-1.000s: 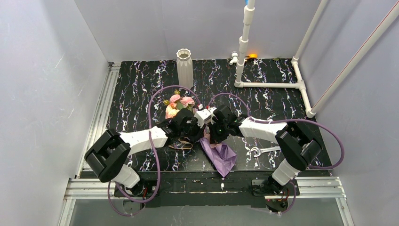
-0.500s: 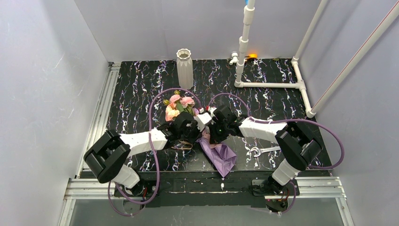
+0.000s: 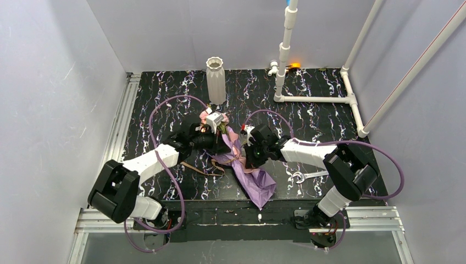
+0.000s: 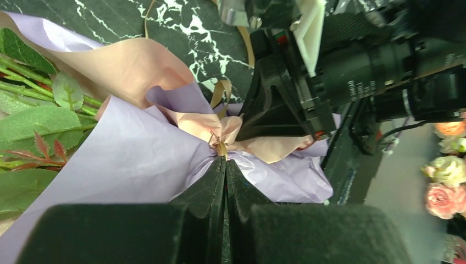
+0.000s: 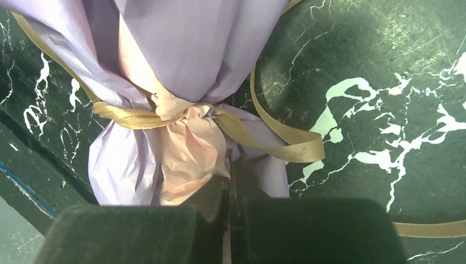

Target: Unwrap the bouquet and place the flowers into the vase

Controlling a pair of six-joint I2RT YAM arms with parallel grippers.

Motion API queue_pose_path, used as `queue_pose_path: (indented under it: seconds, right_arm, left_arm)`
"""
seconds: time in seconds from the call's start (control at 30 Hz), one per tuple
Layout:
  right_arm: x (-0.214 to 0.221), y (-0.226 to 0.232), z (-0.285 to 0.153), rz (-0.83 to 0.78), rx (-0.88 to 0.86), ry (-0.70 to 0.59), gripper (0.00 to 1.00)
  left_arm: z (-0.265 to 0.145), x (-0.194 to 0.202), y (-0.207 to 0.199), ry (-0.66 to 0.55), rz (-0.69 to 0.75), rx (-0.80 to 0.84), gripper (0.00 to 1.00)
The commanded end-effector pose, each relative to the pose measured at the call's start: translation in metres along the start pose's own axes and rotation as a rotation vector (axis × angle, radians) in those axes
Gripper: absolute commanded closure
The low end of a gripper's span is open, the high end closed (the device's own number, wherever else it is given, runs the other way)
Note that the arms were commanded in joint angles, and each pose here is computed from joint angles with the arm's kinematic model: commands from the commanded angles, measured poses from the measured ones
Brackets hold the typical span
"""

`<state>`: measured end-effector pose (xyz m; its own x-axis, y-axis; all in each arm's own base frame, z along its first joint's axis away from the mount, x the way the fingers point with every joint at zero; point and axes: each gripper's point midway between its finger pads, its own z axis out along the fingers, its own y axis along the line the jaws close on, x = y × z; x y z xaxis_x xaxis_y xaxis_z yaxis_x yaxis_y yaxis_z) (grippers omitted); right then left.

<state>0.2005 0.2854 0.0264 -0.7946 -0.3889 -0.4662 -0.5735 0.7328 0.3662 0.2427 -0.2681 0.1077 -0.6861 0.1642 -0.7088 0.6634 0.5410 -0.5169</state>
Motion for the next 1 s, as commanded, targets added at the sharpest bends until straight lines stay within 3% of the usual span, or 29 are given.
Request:
queue_pose_path:
  seconds: [0.0, 0.17, 0.27, 0.4, 0.47, 0.5, 0.57, 0.6, 0.63, 0.7, 0.97]
  right_arm:
    - [0.033, -0.017, -0.007, 0.024, 0.071, 0.108, 0.99]
    - [0.028, -0.008, -0.008, 0.02, 0.026, 0.099, 0.99]
    - [0.024, -0.004, -0.007, 0.02, 0.008, 0.091, 0.99]
    - [0.017, 0.0, -0.004, 0.02, -0.006, 0.085, 0.99]
    - [0.015, -0.001, -0.003, 0.017, -0.001, 0.082, 0.99]
    - [0.016, -0.002, -0.004, 0.017, 0.003, 0.083, 0.99]
    - [0.02, -0.006, -0.003, 0.019, 0.023, 0.091, 0.99]
    - [0.024, -0.011, -0.003, 0.025, 0.043, 0.097, 0.99]
    - [0.027, -0.014, -0.003, 0.03, 0.062, 0.097, 0.99]
    - [0.03, -0.018, -0.004, 0.042, 0.08, 0.098, 0.99]
    - [0.024, -0.015, -0.004, 0.05, 0.064, 0.089, 0.99]
  left_arm:
    - [-0.015, -0.027, -0.032, -0.061, -0.008, 0.152, 1.0]
    - [-0.02, -0.018, -0.021, -0.058, 0.141, 0.097, 1.0]
    - [-0.012, -0.001, -0.013, 0.045, 0.29, 0.005, 0.8]
    - [0.024, 0.017, 0.0, 0.172, 0.361, -0.098, 0.61]
    - [0.029, 0.033, 0.023, 0.259, 0.349, -0.209, 0.66]
    - [0.028, 0.035, 0.033, 0.286, 0.345, -0.255, 0.75]
    - [0.023, 0.036, 0.031, 0.315, 0.343, -0.235, 0.81]
    - [0.014, 0.029, 0.022, 0.263, 0.271, -0.152, 1.0]
    - [-0.004, -0.002, 0.015, 0.105, 0.142, -0.035, 1.0]
    - [-0.022, -0.031, 0.003, 0.006, 0.151, 0.047, 1.0]
    - [-0.04, -0.052, -0.032, -0.063, 0.197, 0.194, 1.0]
